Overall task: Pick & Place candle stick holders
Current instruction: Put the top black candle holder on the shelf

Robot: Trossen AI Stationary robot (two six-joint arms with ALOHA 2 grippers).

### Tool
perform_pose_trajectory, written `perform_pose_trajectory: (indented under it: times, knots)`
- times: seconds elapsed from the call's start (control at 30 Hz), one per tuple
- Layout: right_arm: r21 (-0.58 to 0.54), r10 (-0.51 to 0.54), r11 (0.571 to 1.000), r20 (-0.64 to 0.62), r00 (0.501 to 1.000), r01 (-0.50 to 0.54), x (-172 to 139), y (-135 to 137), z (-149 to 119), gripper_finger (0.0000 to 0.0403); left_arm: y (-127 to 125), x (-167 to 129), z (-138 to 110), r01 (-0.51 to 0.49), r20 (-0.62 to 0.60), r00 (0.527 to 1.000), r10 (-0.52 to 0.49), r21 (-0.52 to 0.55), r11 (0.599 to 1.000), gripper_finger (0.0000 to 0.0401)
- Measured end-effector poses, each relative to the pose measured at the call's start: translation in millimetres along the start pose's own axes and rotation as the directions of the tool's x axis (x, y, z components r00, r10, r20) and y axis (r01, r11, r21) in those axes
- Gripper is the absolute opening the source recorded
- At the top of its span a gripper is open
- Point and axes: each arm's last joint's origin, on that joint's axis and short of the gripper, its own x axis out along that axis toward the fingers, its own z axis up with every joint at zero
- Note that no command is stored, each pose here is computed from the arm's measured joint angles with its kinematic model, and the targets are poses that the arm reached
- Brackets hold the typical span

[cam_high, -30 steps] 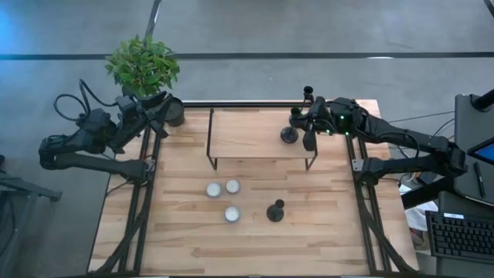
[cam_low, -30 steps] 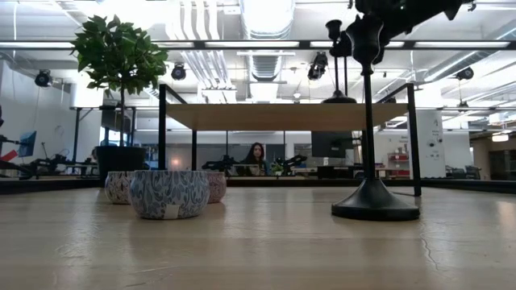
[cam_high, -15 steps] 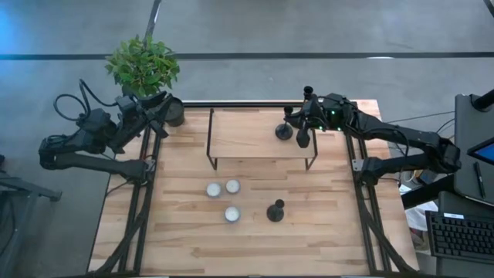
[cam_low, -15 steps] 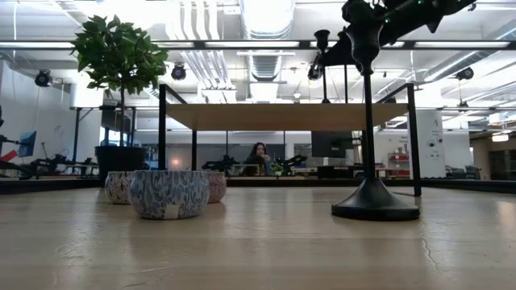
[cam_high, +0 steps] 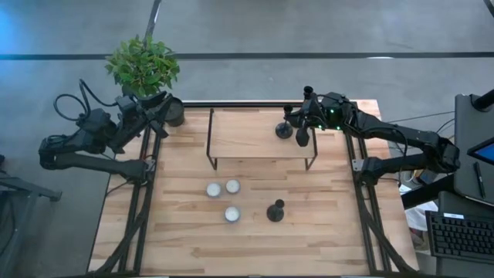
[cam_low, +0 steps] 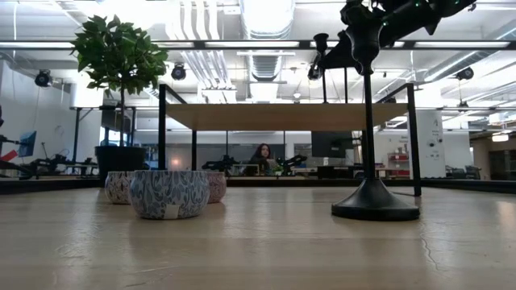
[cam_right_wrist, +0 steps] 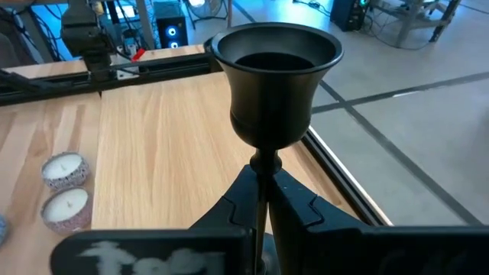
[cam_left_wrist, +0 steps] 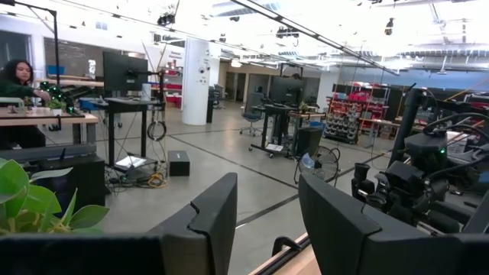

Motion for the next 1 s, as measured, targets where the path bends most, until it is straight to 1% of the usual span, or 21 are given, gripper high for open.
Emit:
perform_pose_trajectory:
  times: [0.53, 0.83, 1.0]
  knots:
    - [0.008, 0.005, 1.000, -0.003, 1.000, -0.005, 1.4, -0.9, -0.2, 0.0017, 0.1, 0.0, 0.0, 0.000, 0.000, 1.000, 0.000, 0.000, 1.000, 0.0149]
    - [0.008, 0.005, 1.000, -0.011, 1.000, -0.005, 1.9, -0.8, -1.5, 0.0084, 0.1, 0.0, 0.0, 0.000, 0.000, 1.000, 0.000, 0.000, 1.000, 0.0149]
    - [0.008, 0.005, 1.000, -0.009, 1.000, -0.005, 1.8, -0.9, -1.3, 0.0110, 0.0, 0.0, 0.0, 0.000, 0.000, 1.000, 0.000, 0.000, 1.000, 0.0149]
